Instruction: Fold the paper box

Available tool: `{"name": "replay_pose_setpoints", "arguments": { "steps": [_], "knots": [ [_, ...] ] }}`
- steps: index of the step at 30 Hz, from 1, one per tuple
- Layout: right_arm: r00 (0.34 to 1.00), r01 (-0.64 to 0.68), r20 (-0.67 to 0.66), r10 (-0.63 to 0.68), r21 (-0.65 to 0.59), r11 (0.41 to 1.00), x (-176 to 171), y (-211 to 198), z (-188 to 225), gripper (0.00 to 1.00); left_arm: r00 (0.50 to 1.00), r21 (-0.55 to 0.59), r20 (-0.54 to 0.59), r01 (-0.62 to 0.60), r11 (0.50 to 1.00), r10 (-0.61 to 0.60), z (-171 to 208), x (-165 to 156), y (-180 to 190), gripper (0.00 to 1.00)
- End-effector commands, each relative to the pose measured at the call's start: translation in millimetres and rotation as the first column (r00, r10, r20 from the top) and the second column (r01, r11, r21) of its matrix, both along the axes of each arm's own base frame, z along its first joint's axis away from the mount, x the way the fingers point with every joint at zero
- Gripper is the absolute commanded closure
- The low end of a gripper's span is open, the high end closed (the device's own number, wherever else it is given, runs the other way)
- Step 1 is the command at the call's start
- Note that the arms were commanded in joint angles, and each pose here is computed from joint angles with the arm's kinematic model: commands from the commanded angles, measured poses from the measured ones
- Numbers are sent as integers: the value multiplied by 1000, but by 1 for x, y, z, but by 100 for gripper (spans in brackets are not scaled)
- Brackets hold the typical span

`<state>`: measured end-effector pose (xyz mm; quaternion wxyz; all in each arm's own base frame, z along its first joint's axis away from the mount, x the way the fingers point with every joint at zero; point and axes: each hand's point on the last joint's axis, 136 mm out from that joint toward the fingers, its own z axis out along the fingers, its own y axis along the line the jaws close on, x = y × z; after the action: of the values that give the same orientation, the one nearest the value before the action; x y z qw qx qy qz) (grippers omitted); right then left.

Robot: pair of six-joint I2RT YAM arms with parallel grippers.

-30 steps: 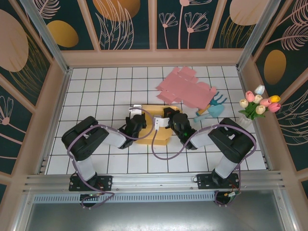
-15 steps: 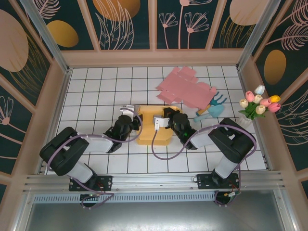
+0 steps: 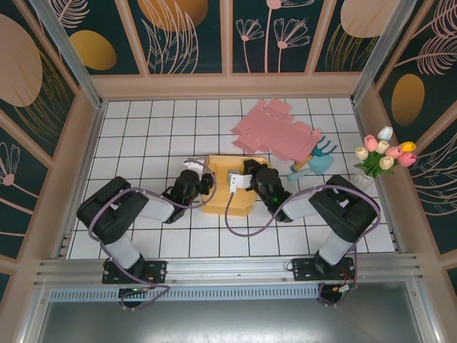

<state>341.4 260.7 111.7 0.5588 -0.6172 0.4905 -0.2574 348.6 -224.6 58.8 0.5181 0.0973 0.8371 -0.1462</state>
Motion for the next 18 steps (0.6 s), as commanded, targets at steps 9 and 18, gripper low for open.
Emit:
{"name": "replay_pose_setpoints", "arguments": {
  "steps": [9, 18],
  "knots": [
    [976, 0, -216, -35, -159, 987, -23, -22, -72, 100, 994, 32, 13, -109, 993, 109, -18, 40, -4, 67],
    [978, 10, -205, -43, -157, 988, -21, -23, -69, 100, 815, 311, 94, -569, 761, 572, -38, 40, 91, 100]
  ]
}}
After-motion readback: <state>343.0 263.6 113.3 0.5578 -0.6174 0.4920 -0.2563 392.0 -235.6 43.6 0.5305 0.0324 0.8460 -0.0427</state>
